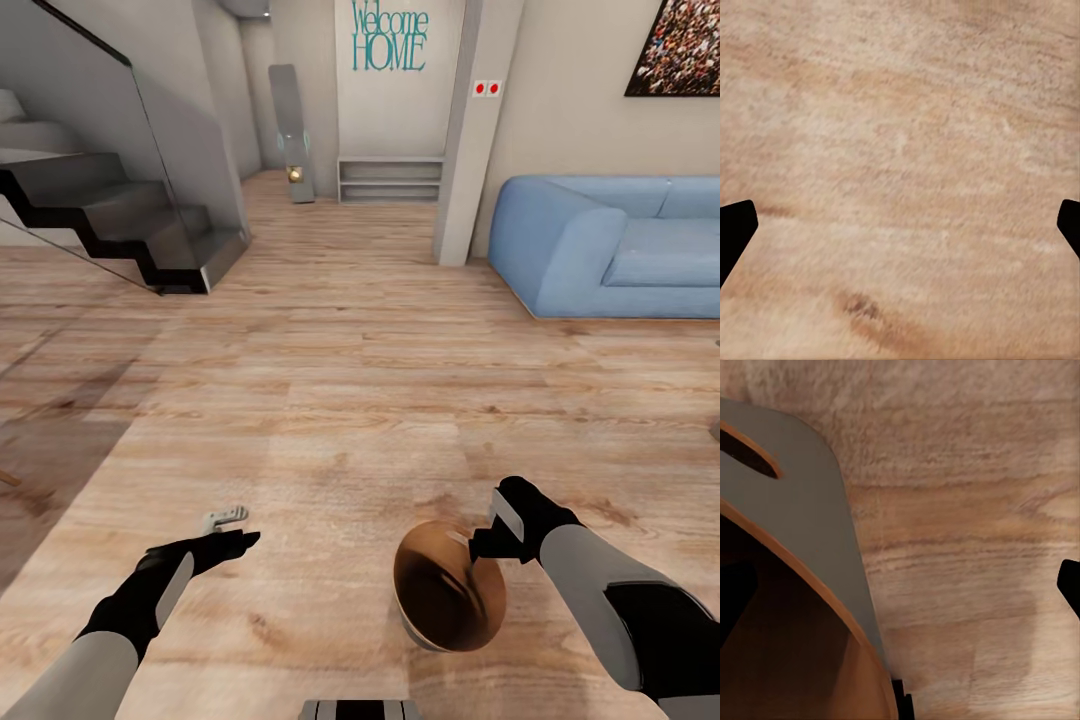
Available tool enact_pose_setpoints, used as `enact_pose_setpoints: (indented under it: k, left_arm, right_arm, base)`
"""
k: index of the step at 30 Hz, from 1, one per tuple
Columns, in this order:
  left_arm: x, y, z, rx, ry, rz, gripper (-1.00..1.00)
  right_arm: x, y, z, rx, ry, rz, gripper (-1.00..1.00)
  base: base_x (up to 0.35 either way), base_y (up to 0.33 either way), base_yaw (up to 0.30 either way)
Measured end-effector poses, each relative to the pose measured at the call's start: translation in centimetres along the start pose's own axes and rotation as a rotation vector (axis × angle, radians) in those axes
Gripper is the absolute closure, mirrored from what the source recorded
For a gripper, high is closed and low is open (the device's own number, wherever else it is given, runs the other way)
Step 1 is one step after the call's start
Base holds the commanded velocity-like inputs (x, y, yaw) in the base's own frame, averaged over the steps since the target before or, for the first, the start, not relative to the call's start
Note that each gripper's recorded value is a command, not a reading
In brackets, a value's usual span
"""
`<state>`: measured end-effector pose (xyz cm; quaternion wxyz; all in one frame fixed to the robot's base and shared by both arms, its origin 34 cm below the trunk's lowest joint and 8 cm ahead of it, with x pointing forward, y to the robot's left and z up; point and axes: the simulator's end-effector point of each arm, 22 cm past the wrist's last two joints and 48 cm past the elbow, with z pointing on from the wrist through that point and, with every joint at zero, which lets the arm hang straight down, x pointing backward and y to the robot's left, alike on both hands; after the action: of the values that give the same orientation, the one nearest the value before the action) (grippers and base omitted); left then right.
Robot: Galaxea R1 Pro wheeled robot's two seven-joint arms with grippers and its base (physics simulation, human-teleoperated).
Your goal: Put the three can of soda from the living room inside the tash can in the kitchen.
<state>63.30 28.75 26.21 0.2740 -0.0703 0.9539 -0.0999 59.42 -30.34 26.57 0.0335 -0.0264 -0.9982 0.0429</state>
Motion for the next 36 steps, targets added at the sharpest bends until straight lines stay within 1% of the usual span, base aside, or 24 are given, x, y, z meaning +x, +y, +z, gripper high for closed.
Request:
enact_pose_setpoints:
  k: [2,15,21,28,36]
  left_arm:
    - [0.0,-0.1,0.0,0.0,0.0,0.0,-1.0]
    - [3.2,0.8,1.9,-0.011,0.065,-0.012,-1.0]
    - [2.8,0.7,1.8,-0.01,0.055,-0.01,-1.0]
    - [2.7,0.7,1.8,-0.009,0.051,-0.009,-1.0]
    - [2.6,0.7,1.8,-0.008,0.049,-0.008,-1.0]
  right_arm:
    - [0.0,0.0,0.0,0.0,0.0,0.0,-1.0]
    - [1.3,0.2,3.1,0.003,0.055,-0.005,-1.0]
    - [1.4,0.2,3.1,0.004,0.055,-0.005,-1.0]
    - [1.4,0.2,3.1,0.004,0.056,-0.005,-1.0]
    - [1.5,0.1,3.2,0.005,0.057,-0.005,-1.0]
  base:
    - [0.003,-0.002,0.0]
    - [0.0,0.0,0.0]
    - [-0.018,0.0,0.0]
    - [-0.213,0.0,0.0]
    - [-0.06,0.0,0.0]
